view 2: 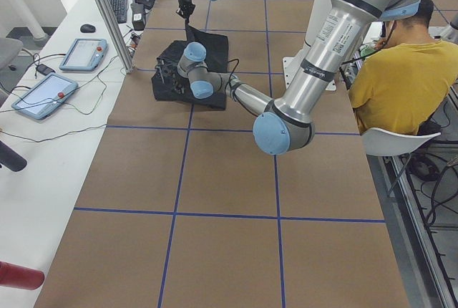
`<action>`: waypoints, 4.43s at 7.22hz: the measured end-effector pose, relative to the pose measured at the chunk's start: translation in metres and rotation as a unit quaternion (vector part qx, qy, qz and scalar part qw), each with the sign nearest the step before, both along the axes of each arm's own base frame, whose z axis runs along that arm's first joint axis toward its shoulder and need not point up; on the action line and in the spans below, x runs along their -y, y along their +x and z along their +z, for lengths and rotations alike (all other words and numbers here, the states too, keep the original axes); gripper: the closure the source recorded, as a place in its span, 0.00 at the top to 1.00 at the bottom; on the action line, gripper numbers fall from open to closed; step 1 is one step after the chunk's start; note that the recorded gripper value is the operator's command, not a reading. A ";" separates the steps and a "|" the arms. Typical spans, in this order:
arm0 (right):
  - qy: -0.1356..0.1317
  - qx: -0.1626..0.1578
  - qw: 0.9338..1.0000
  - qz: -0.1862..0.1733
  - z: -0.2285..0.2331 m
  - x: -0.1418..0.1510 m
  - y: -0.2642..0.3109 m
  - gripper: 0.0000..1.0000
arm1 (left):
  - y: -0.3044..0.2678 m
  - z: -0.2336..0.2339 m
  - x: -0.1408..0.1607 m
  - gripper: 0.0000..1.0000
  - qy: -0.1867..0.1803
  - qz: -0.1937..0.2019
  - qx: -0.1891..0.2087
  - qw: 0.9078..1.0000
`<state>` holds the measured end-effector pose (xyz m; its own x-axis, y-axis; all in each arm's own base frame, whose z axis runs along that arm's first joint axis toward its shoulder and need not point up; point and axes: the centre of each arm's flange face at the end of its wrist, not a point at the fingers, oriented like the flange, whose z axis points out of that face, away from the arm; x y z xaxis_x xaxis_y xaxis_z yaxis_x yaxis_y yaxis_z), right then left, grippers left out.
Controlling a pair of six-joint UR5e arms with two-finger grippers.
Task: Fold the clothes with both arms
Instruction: 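Lay the hem down near the collar and open both grippers, then move the right gripper down to the shirt's side edge nearest the robot, then drag the side edge toward the robot with the right gripper while the left lowers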
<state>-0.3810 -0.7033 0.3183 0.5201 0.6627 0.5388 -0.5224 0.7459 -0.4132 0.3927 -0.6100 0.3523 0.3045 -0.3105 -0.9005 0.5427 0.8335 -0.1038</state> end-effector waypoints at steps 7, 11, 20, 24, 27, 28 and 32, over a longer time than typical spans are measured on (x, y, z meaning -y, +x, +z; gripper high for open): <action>0.035 -0.024 0.999 0.015 0.024 0.035 -0.035 0.31 | 0.010 0.029 0.023 0.30 -0.002 -0.017 0.011 1.000; 0.056 -0.029 0.998 0.018 0.023 0.031 -0.053 0.57 | 0.014 0.030 0.034 0.54 -0.002 -0.024 0.013 1.000; 0.104 0.009 0.993 0.053 0.061 -0.214 -0.066 0.79 | 0.010 0.023 0.036 0.55 0.008 -0.027 0.004 1.000; 0.099 0.011 0.994 0.046 0.066 -0.244 -0.074 0.76 | 0.010 0.023 0.036 0.55 0.006 -0.027 0.005 1.000; 0.098 0.009 0.994 0.045 0.068 -0.246 -0.077 0.00 | 0.010 0.025 0.036 0.55 0.005 -0.027 0.006 1.000; 0.098 0.009 0.994 0.045 0.068 -0.247 -0.077 0.00 | 0.010 0.026 0.036 0.55 0.005 -0.027 0.006 1.000; 0.096 0.018 0.994 0.047 0.061 -0.249 -0.073 0.00 | 0.010 0.026 0.036 0.55 0.005 -0.027 0.006 1.000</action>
<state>-0.4541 -0.4547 0.3792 0.4383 0.5908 0.6774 -0.5817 0.7610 -0.2873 0.4026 -0.6457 0.3780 0.2987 -0.3173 -0.9001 0.5883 0.8038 -0.0881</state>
